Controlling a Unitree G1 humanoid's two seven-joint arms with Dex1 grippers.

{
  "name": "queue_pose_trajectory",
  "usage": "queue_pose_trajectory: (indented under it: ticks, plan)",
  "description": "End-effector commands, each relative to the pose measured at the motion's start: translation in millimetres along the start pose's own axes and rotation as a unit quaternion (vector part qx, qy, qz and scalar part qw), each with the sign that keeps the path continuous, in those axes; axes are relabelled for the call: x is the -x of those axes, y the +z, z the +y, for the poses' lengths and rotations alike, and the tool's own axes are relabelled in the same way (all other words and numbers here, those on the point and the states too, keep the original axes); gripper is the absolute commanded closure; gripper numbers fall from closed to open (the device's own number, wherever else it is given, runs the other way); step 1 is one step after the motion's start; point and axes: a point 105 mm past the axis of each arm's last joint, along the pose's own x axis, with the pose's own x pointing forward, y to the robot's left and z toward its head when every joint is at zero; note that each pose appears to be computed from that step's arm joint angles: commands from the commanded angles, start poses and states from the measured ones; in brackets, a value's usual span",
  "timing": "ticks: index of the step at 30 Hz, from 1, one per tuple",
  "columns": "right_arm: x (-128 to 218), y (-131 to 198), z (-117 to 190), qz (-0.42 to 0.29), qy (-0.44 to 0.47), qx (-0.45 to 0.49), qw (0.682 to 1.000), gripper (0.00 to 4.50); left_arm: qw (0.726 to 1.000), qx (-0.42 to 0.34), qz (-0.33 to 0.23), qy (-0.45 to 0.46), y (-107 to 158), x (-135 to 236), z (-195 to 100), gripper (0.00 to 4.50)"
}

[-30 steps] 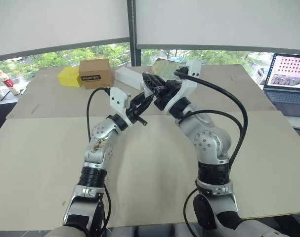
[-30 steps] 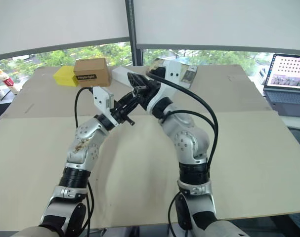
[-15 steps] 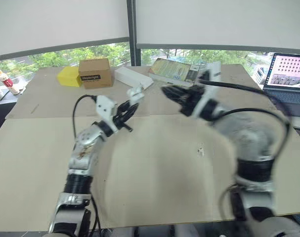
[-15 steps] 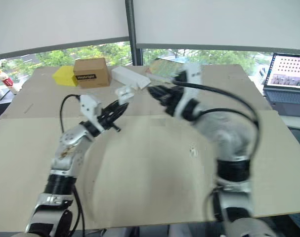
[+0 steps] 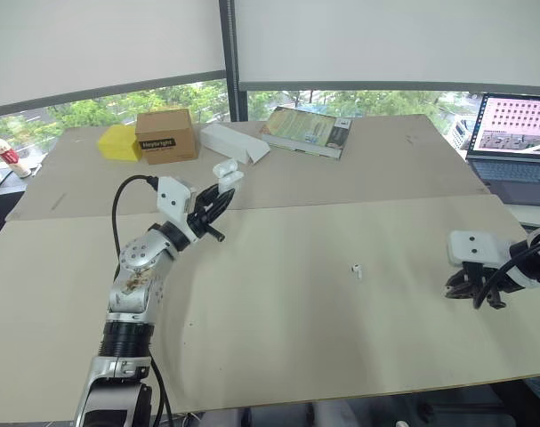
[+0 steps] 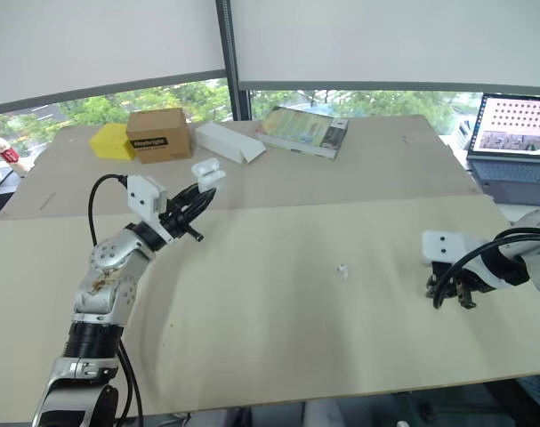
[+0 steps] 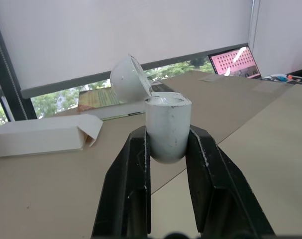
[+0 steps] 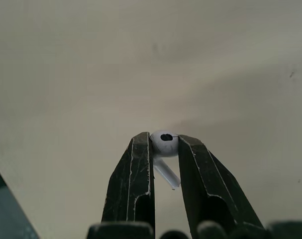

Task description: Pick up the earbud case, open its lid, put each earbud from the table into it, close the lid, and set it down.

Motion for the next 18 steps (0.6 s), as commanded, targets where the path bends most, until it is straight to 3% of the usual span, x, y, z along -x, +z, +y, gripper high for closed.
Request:
queue_pose_trajectory:
  ticks: [1,18]
  plan:
    - [3,-7,-6,0.025,-0.006,0.027,0.999,4.14,1.000,-0.016,-0.013,0.010,12,5,2,4.00]
    - [-29,-27,2,0.031,0.023,0.015,0.999,4.14,1.000,-0.017,0.003,0.023,11,14,4,4.00]
